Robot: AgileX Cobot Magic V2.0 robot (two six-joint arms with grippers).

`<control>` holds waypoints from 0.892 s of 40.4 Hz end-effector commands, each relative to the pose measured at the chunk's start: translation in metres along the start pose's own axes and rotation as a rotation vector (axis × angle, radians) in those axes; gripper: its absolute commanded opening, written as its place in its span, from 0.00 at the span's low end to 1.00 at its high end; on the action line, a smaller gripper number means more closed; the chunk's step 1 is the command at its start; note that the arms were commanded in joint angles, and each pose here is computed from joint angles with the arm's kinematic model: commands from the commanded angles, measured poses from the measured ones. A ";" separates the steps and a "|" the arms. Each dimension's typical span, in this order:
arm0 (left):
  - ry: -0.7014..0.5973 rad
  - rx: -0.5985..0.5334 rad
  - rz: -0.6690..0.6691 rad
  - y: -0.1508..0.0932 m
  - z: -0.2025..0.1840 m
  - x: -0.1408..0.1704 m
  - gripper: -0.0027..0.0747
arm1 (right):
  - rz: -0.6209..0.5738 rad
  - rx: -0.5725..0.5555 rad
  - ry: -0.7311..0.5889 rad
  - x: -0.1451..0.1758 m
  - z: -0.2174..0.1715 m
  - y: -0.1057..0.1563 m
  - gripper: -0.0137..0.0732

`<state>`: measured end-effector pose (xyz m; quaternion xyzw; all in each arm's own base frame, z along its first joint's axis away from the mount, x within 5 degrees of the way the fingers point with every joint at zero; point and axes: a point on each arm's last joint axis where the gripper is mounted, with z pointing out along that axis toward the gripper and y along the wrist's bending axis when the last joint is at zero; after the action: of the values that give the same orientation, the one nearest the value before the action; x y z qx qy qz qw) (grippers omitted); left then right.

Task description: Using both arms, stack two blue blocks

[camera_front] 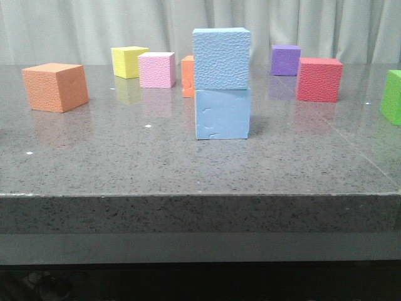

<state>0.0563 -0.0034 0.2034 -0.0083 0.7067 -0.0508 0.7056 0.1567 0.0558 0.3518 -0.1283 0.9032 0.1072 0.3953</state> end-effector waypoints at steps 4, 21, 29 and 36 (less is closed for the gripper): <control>-0.072 0.012 -0.003 0.000 -0.001 0.003 0.01 | 0.037 0.153 -0.345 0.019 -0.031 -0.022 0.08; -0.072 0.012 -0.003 0.000 -0.001 0.003 0.01 | 0.008 0.381 -0.845 0.146 -0.018 -0.033 0.08; -0.072 0.012 -0.003 0.000 -0.001 0.003 0.01 | 0.011 0.382 -0.846 0.175 0.003 -0.035 0.08; -0.070 0.012 -0.003 0.000 0.000 0.003 0.01 | 0.009 0.385 -0.863 0.181 0.007 -0.035 0.08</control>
<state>0.0563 -0.0034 0.2036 -0.0082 0.7060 -0.0507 0.7063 0.0568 -0.0009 0.1985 0.0076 0.7055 -0.0062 0.7086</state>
